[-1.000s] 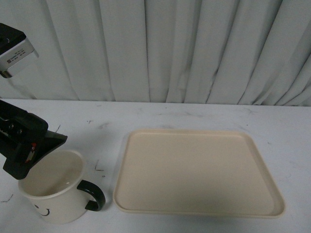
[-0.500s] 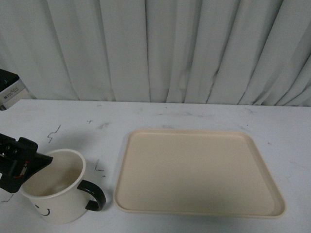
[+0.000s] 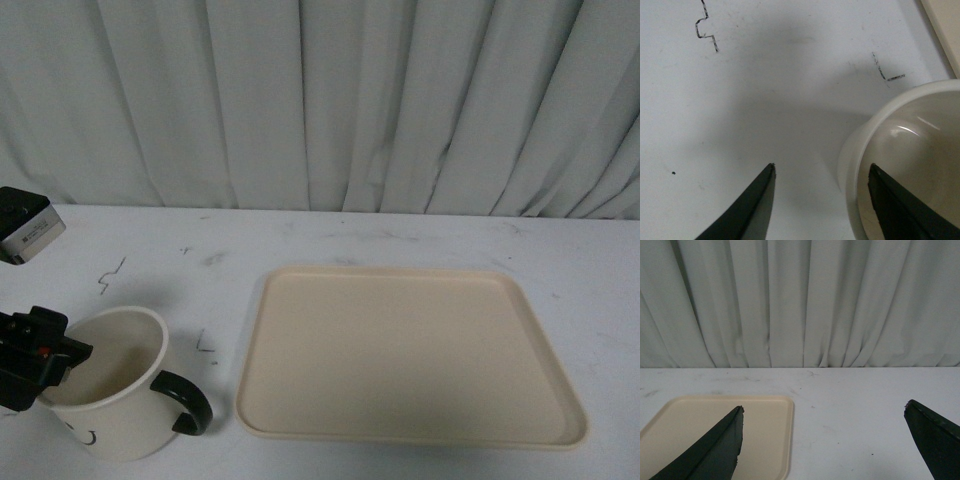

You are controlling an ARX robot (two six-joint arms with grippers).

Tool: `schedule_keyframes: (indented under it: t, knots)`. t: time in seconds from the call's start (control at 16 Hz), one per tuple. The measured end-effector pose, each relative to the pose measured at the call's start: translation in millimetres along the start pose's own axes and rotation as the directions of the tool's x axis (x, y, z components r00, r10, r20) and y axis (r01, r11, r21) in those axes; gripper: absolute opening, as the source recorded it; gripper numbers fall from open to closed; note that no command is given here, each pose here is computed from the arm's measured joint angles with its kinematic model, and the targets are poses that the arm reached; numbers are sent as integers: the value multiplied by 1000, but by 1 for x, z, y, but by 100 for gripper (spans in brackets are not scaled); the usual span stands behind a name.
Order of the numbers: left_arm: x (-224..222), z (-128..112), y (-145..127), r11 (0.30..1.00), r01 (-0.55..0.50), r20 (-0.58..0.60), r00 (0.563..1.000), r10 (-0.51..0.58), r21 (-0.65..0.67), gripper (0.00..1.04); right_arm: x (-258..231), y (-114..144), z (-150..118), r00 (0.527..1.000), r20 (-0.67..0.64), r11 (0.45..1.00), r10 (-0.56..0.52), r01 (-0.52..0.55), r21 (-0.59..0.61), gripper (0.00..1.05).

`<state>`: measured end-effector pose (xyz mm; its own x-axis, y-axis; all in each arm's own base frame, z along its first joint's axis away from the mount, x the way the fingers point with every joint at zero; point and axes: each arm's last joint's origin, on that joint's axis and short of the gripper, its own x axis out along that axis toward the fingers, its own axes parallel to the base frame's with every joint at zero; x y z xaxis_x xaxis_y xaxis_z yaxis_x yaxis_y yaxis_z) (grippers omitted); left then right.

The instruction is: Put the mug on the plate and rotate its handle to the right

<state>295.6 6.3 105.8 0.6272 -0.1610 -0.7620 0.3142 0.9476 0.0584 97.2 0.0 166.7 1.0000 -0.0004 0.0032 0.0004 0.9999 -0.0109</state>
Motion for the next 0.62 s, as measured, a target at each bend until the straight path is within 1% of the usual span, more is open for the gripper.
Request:
schedule_keyframes:
  t: [0.06,0.12,0.19,0.25,0.44,0.56,0.62]
  knots:
    - [0,1,-2,1000,4,2,1000,-4,-15,36,0,0,0,1000,0,1000,0,0,0,98]
    - [1,1,-5,1000,9,-1,1000,-9,-14,18,0,0,0,1000,0,1000,0,0,0,98]
    - [1,1,-5,1000,6,-6,1000,-6,-22,9,0,0,0,1000,0,1000,0,0,0,98]
    - [0,3,-6,999,17,-2,1000,-17,-38,5,0,0,0,1000,0,1000,0,0,0,98]
    - [-13,17,-13,999,16,27,1000,-15,-33,3,0,0,0,1000,0,1000,0,0,0,98]
    - [-23,35,-20,1000,20,89,996,-18,-21,3,0,0,0,1000,0,1000,0,0,0,98]
    - [-27,52,-30,1000,26,143,989,-25,-7,3,0,0,0,1000,0,1000,0,0,0,98]
